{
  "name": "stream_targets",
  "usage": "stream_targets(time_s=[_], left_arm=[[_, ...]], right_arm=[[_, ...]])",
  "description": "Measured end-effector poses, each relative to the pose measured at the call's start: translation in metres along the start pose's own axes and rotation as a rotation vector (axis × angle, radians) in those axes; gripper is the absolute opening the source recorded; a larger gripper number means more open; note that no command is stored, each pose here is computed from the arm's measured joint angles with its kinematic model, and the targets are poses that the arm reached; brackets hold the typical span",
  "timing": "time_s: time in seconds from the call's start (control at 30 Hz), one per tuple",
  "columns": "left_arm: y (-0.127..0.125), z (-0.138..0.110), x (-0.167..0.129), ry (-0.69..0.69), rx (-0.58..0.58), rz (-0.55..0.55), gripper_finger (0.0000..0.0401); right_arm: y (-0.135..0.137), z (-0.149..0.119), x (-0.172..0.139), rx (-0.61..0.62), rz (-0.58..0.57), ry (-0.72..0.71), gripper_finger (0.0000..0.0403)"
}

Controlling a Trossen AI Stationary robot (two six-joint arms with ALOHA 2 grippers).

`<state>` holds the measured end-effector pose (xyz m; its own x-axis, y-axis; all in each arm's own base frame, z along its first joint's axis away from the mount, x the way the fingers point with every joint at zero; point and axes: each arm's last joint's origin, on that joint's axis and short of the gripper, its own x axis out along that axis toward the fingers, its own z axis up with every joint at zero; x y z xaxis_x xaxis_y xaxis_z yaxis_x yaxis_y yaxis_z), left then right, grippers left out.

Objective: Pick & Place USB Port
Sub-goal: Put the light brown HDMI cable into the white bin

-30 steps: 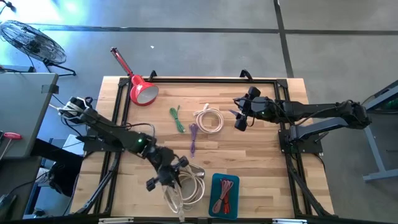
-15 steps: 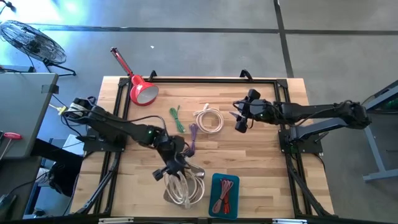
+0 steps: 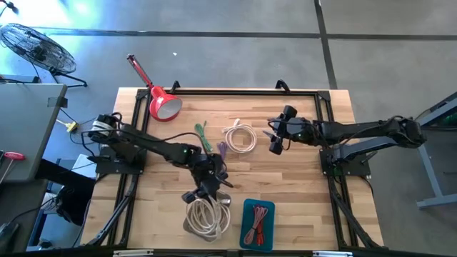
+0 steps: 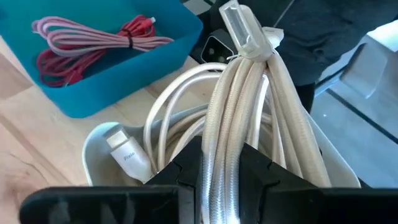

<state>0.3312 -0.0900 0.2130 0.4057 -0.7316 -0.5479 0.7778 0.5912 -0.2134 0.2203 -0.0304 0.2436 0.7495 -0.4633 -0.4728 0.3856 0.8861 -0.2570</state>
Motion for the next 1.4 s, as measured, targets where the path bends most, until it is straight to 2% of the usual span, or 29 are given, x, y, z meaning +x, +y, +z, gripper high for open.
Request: stream_targets(time_s=[0.27,0.47,0.73,0.9,1.17,1.3,1.4], left_arm=[[0.0042,-0.0038,0.0013,0.008,-0.01,-0.005,0.0052],[0.0057,-0.0047,0.0013,0.031,-0.008,0.053,0.0053],[0.0077,-0.0077,0.001,0.074,-0.11,0.148,0.0165],[0.0092,-0.0106,0.0004,0.113,-0.14,0.218,0.0208],[0.0091,-0.0106,0.0,0.116,-0.147,0.225,0.0222],[0.0082,-0.0109,0.0001,0.107,-0.237,0.205,0.0222],[0.0071,-0.0103,-0.0013,0.105,-0.255,0.202,0.0222]], right_arm=[[0.0013,0.0003,0.0,-0.006,0.045,-0.005,0.0232],[0.0015,0.0003,-0.0001,-0.004,0.047,-0.005,0.0232],[0.0017,0.0003,-0.0001,0.001,0.053,-0.005,0.0232],[0.0017,0.0002,-0.0001,0.001,0.053,-0.005,0.0232],[0.0017,0.0002,-0.0001,-0.004,0.054,-0.004,0.0232],[0.0017,0.0002,-0.0001,-0.006,0.053,-0.005,0.0232],[0.0017,0.0002,-0.0001,-0.006,0.054,-0.005,0.0232]])
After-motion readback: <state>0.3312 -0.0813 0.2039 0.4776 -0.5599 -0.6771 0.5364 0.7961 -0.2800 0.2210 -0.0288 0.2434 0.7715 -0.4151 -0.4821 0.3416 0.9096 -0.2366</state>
